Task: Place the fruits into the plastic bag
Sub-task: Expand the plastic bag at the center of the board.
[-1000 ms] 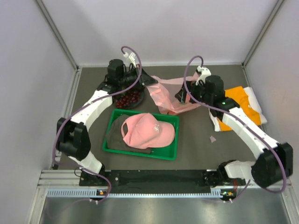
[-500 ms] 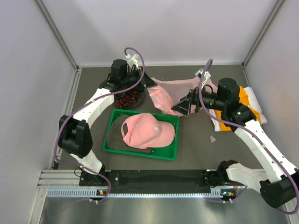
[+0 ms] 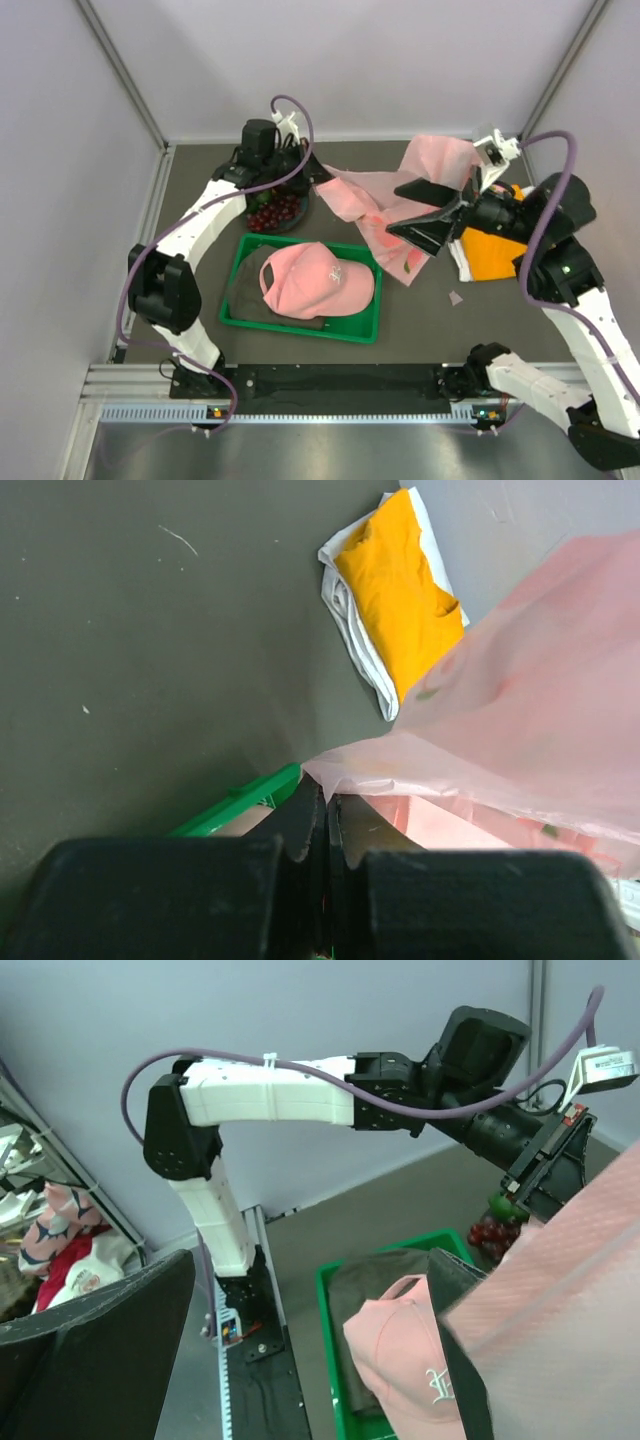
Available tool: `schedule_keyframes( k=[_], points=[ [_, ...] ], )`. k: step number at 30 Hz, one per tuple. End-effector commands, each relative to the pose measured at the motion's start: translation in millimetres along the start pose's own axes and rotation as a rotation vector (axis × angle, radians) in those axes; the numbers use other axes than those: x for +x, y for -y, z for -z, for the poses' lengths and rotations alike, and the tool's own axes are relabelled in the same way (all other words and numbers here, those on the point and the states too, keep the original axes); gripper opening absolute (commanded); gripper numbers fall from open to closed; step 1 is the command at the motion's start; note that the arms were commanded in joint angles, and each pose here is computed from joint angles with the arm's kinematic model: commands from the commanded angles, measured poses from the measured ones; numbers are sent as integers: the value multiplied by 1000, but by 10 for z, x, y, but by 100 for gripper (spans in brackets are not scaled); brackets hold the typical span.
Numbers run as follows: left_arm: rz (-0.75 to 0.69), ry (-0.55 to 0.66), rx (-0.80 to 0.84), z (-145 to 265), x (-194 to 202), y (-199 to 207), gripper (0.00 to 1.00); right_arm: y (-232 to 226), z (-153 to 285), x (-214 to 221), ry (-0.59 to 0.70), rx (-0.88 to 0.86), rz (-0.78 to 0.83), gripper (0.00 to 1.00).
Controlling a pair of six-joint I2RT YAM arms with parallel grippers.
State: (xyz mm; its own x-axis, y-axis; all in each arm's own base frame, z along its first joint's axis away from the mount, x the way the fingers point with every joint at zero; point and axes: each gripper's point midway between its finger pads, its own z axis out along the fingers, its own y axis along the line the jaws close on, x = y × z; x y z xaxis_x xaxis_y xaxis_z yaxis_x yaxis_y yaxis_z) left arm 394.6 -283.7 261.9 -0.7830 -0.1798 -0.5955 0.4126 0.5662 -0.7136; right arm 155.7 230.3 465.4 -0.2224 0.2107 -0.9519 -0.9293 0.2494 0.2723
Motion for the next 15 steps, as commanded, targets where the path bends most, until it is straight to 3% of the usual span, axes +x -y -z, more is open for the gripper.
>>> schedule_keyframes(
  k=[1, 3, 9, 13, 15],
  points=[
    [-91, 50, 75, 32, -244, 440, 0, 410, -374, 394, -136, 27, -147, 99],
    [-110, 46, 103, 9, -292, 542, 0, 707, -555, 651, -204, 84, -141, 99],
    [-165, 39, 109, -64, -344, 536, 0, 1010, -904, 1057, -277, 45, -223, 99],
    [-149, 15, 72, -172, -300, 380, 0, 820, -987, 1025, -277, -54, -182, 99],
    [-138, 5, 65, -216, -275, 316, 0, 490, -971, 933, -276, -210, -118, 99]
  ],
)
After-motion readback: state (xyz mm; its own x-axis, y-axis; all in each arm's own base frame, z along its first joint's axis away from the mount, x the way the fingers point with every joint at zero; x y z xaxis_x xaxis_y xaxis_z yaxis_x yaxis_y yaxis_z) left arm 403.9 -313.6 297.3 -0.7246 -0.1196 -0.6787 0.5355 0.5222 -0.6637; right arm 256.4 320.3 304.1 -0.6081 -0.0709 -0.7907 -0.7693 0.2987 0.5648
